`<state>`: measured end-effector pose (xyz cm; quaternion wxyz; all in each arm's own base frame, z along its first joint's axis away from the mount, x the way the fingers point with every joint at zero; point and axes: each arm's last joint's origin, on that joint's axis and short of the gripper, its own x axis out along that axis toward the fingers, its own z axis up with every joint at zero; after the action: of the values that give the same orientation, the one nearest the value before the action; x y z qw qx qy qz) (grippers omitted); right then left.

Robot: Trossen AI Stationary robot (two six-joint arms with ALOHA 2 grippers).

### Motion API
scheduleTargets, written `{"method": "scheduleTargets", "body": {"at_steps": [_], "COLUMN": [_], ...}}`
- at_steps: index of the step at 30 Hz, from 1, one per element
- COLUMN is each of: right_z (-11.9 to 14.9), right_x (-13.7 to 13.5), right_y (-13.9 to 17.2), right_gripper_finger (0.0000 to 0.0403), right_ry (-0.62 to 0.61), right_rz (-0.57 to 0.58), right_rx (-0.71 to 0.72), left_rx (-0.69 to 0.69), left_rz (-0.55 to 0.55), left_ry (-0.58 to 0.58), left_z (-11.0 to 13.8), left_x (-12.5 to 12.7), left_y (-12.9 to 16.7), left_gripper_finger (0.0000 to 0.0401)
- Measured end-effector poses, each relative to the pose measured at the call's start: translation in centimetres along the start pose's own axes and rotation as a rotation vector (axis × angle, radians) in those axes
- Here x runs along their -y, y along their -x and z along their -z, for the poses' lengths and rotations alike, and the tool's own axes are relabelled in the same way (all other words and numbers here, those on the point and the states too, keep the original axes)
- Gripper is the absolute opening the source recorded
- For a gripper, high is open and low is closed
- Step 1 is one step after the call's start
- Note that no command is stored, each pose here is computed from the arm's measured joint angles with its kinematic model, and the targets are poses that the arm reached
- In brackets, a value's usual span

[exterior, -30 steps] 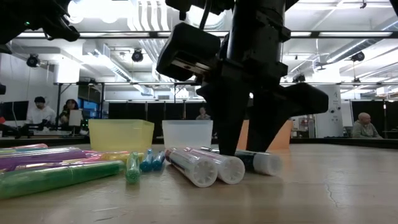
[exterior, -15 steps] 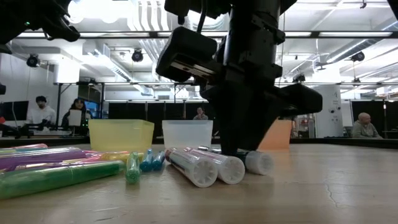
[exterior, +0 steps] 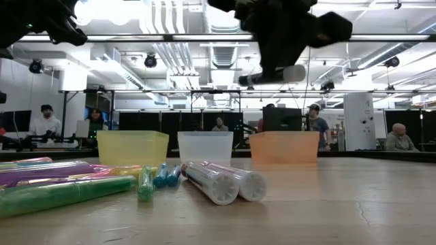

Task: Pick & Place Markers
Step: Put the dark green marker pen into the orange bin

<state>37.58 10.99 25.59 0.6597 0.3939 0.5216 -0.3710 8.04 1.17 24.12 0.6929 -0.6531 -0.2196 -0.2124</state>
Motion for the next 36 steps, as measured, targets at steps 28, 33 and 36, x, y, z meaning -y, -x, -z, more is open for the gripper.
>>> {"method": "scheduleTargets", "body": {"at_steps": [28, 33, 36], "right_z": [-21.5, -23.2, -23.3], "right_x": [15.4, 17.6, 18.5], "right_y": [0.9, -1.4, -2.4], "right_gripper_finger": [0.0054, 0.0054, 0.0054], "right_ry": [-0.069, -0.155, -0.188], "right_rz": [0.197, 0.132, 0.128], "right_rx": [0.099, 0.077, 0.064], "left_rx": [0.02, 0.02, 0.019], "left_rz": [-0.007, -0.007, -0.007], "left_ry": [-0.013, -0.012, -0.012], "left_z": [-0.1, -0.1, -0.1], "left_x": [-0.1, -0.1, -0.1], "left_y": [0.0, 0.0, 0.0], "left_gripper_finger": [0.0112, 0.0112, 0.0112]}}
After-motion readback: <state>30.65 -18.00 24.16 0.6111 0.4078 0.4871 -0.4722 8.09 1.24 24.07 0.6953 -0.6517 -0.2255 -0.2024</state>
